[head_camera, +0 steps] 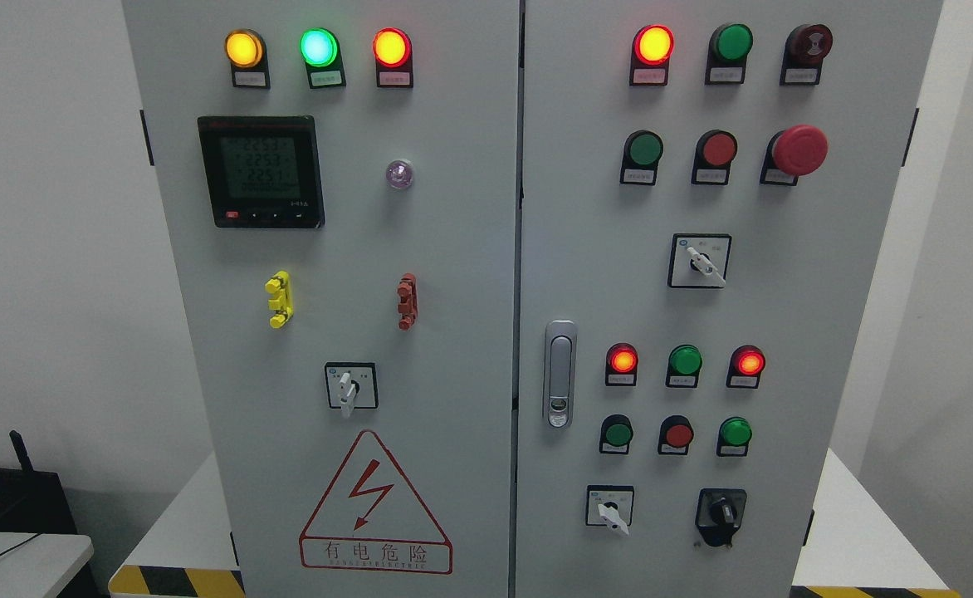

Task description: Turn on light switch 1

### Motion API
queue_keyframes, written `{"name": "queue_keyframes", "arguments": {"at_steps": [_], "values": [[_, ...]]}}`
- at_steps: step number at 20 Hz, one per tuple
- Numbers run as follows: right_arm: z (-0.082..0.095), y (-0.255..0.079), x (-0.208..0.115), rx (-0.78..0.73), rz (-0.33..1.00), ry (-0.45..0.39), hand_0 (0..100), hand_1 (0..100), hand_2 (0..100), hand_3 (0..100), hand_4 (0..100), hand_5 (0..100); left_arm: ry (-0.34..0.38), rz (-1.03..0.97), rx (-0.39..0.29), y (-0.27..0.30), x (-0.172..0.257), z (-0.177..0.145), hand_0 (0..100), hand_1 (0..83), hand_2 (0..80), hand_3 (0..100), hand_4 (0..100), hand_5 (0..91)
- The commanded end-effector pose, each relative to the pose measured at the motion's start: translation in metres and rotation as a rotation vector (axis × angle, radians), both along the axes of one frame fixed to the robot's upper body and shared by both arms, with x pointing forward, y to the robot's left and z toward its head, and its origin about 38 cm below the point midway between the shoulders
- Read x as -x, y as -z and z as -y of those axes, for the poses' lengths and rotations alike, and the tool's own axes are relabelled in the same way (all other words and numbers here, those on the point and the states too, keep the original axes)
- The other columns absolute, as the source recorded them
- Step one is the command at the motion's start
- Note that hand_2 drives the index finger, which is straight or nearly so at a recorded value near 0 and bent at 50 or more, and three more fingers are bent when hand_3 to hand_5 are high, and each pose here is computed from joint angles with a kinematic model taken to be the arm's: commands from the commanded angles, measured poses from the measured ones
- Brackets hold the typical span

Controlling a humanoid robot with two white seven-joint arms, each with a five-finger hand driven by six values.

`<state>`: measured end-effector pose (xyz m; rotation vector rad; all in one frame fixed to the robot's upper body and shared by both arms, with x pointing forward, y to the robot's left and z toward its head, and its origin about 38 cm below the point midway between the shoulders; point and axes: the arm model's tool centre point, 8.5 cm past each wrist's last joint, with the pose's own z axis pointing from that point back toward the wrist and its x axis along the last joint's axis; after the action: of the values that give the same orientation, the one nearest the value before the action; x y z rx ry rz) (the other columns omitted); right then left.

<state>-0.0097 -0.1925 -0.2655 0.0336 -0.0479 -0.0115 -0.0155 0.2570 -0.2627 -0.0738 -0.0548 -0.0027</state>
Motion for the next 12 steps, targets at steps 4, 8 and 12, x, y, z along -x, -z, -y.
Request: {"name": "queue_keyframes", "arguments": {"at_steps": [4, 8, 12], "values": [[-0.0009, 0.0, -0.0001, -0.003, 0.0, 0.006, 12, 39, 0, 0, 0, 0, 0.001, -0.007, -0.018, -0.0008, 0.0, -0.0118, 28, 0.0, 0.0, 0, 0, 0.0], [-0.0009, 0.0, -0.0001, -0.003, 0.0, 0.006, 12, 39, 0, 0, 0, 0, 0.0, -0.009, -0.021, -0.001, 0.001, -0.0138, 28, 0.0, 0.0, 0, 0, 0.0], [-0.0009, 0.0, -0.0001, -0.003, 0.0, 0.006, 12, 39, 0, 0, 0, 0, -0.006, 0.002, -0.033, -0.0009, -0.0023, -0.0157, 28, 0.0, 0.0, 0, 0, 0.0]]}}
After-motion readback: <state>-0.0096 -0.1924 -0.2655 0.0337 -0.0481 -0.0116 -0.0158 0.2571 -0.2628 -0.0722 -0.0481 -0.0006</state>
